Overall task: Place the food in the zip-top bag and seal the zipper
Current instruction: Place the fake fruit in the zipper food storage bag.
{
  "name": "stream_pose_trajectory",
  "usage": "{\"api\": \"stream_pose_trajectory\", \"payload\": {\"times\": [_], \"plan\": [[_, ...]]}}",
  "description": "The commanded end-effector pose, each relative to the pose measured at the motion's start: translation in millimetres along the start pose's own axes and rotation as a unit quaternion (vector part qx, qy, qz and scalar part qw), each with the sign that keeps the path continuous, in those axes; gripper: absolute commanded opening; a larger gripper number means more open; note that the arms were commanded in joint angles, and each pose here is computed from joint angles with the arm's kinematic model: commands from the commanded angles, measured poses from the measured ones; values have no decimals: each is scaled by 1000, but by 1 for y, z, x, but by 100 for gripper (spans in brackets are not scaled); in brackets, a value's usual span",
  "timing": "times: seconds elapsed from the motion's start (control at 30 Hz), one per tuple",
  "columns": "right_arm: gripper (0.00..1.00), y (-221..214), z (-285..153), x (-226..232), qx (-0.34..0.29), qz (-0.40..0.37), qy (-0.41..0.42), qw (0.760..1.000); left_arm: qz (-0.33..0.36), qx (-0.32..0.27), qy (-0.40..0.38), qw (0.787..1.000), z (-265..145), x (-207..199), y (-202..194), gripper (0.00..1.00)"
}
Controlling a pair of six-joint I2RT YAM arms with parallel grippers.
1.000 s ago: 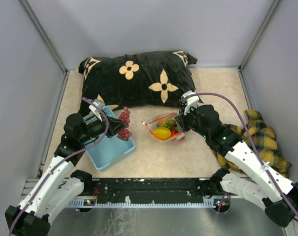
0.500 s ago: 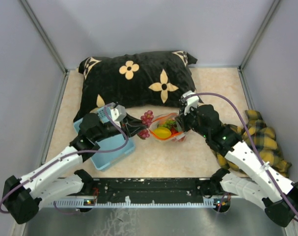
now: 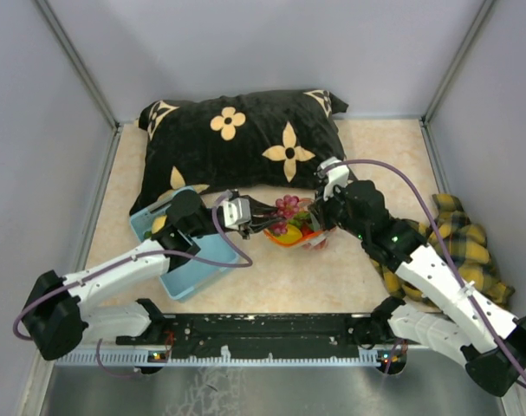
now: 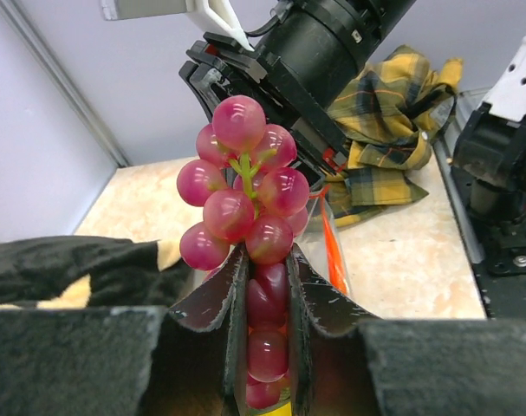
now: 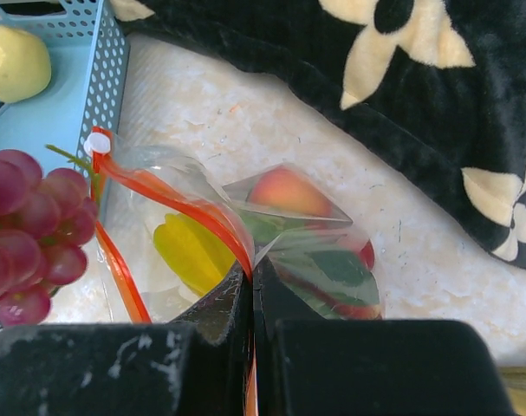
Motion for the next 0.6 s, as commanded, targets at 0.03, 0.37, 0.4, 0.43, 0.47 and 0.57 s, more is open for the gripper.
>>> {"api": "stream_pose_trajectory", "payload": {"times": [0.03,0.37,0.4,0.43,0.47,0.57], "plan": [[0,33,-6,4,-41,0,7,999,90,-30,-24,995,20,11,13,1],[0,36,-5,4,-36,-4,5,999,90,11,-44,995,33,8,-39,0],[0,35,-4,4,-35,-4,5,999,89,21,-41,995,33,8,-46,1],[0,35,-4,4,-34,-4,6,999,91,31,-39,995,33,9,-52,0],[0,35,-4,4,-33,-5,6,999,91,41,-37,994,33,10,-57,0],[0,34,-4,4,-32,-5,5,999,91,68,-39,993,34,11,-74,0]]}}
Point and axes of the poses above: each gripper's point midway between its finger pads, its own z axis out along the fingers, its own x axis along the line the jaws close on, y = z × x, the point moved 3 cm from there along -z, back along the fingers, and after that the axes turned 3 degrees about z, right-handed, at the moved point
